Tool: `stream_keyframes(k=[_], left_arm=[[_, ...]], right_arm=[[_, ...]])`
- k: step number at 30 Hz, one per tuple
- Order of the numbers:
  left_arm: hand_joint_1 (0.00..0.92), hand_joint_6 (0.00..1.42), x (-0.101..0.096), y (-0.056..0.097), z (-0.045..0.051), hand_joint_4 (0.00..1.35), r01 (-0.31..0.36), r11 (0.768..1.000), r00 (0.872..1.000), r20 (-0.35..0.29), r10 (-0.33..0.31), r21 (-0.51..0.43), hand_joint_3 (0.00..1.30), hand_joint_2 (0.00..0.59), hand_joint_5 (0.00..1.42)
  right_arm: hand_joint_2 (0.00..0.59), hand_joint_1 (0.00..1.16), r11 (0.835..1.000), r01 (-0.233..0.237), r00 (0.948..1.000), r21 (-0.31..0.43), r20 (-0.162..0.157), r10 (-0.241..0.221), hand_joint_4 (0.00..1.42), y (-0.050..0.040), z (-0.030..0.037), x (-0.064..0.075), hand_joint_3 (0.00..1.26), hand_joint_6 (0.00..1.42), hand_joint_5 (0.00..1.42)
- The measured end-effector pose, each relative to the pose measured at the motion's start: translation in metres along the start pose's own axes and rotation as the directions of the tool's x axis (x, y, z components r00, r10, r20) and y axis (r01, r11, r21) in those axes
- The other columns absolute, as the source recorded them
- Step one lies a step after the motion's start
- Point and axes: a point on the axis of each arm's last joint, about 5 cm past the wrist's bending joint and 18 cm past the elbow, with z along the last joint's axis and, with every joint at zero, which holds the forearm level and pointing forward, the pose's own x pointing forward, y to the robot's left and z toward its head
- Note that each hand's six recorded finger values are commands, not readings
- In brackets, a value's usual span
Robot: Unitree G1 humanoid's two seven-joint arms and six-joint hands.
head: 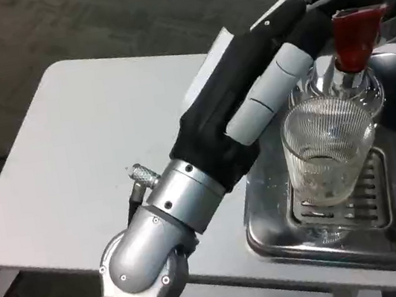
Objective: Grasp the cup under the faucet to collect the drink, then remove the cup.
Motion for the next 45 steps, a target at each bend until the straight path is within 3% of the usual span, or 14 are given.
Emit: stream_keyframes(k=[7, 17, 23, 38, 45], left_arm=[[0.118, 0.27, 0.002, -0.001, 0.0094, 0.25, 0.012, 0.997, 0.999, 0.044, -0.015, 0.077, 0.24, 0.084, 0.28], [0.115, 0.28, 0.004, -0.006, 0.0056, 0.29, 0.043, 0.997, 0.998, 0.037, -0.045, 0.070, 0.26, 0.083, 0.31], [0.103, 0.29, 0.007, -0.006, 0.0059, 0.32, 0.068, 0.991, 0.996, 0.042, -0.073, 0.117, 0.31, 0.086, 0.35], [0.087, 0.31, 0.005, -0.003, 0.0085, 0.38, 0.120, 0.967, 0.990, 0.040, -0.132, 0.223, 0.38, 0.089, 0.37], [0.069, 0.31, 0.003, 0.001, 0.0135, 0.41, 0.151, 0.941, 0.985, 0.035, -0.170, 0.304, 0.40, 0.085, 0.39]], right_arm=[[0.407, 0.33, 1.000, -0.002, 1.0000, 0.007, -0.004, 0.002, 0.17, 0.0000, -0.0003, -0.001, 0.17, 0.05, 0.09], [0.407, 0.33, 1.000, -0.003, 1.0000, 0.009, -0.006, 0.003, 0.17, -0.0002, -0.0001, -0.002, 0.17, 0.05, 0.09], [0.407, 0.33, 1.000, -0.005, 0.9999, 0.013, -0.009, 0.005, 0.17, -0.0002, -0.0001, -0.003, 0.17, 0.05, 0.09], [0.407, 0.33, 1.000, -0.003, 1.0000, 0.013, -0.007, 0.003, 0.17, -0.0004, 0.0002, -0.003, 0.17, 0.05, 0.09], [0.407, 0.33, 1.000, -0.002, 1.0000, 0.014, 0.001, 0.002, 0.17, 0.0000, 0.0008, -0.002, 0.17, 0.05, 0.09]])
